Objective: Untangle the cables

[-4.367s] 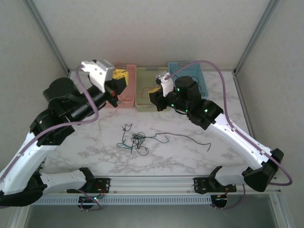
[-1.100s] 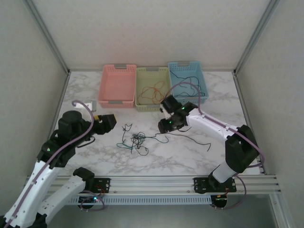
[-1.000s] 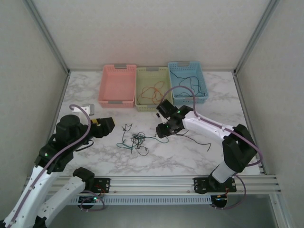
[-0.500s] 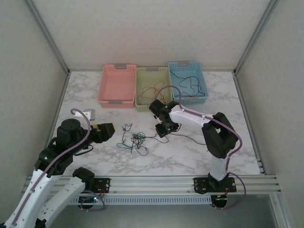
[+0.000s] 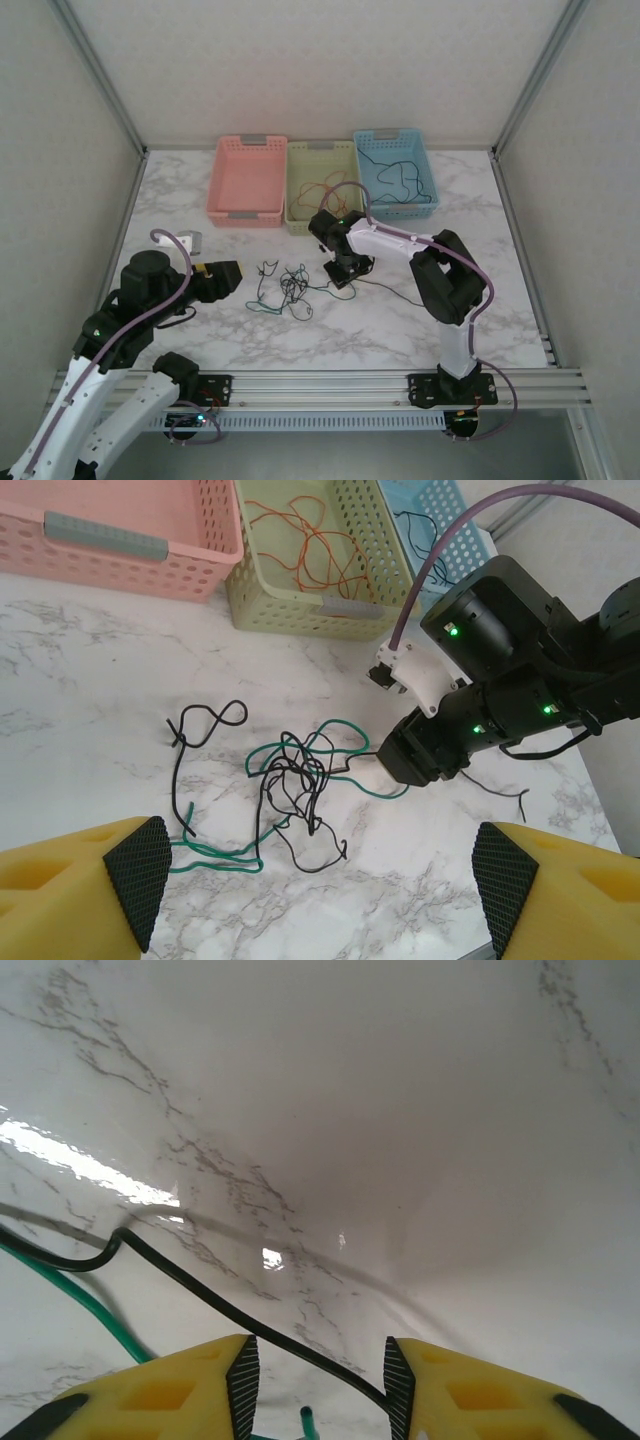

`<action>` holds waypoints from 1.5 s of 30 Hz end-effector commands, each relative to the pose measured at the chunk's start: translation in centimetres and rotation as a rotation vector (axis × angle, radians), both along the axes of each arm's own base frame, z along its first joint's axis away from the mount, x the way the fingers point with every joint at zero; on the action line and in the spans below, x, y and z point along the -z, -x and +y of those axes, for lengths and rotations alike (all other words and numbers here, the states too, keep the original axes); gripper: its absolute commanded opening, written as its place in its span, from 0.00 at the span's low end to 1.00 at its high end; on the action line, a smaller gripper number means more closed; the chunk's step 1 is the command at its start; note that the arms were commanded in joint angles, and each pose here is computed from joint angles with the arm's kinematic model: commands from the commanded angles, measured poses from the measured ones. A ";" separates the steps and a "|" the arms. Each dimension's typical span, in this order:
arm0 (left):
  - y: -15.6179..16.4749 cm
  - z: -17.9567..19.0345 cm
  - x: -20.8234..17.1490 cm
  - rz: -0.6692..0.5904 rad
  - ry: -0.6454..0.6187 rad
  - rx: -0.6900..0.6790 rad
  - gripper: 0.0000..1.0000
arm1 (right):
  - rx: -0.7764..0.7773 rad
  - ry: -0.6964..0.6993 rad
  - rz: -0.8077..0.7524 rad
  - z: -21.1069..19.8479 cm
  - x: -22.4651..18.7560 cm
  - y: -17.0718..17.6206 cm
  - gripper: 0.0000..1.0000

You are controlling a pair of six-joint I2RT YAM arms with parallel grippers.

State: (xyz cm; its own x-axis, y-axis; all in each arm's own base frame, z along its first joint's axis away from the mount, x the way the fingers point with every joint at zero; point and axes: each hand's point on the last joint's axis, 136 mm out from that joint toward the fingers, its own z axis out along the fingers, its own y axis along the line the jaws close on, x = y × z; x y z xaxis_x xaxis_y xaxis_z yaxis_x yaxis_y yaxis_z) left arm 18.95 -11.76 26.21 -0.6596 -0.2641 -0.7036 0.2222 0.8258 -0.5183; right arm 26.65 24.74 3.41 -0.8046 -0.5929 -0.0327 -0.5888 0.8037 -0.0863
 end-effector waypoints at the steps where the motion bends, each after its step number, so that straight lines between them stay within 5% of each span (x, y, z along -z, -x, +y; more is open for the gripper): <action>1: 0.3 0.0 0.2 0.011 -0.009 0.012 0.82 | -0.037 -0.023 0.038 0.7 0.4 1.0 0.42; 20: 0.3 0.1 0.6 0.025 -0.019 0.007 0.82 | -0.108 0.021 0.049 0.8 0.5 1.4 0.50; 34: 0.3 0.1 0.8 0.028 -0.022 0.007 0.82 | -0.133 0.056 0.020 1.0 0.9 0.4 0.27; 45: 0.3 0.2 0.8 0.028 -0.020 0.005 0.82 | -0.124 0.006 -0.128 0.9 -3.9 -1.1 0.09</action>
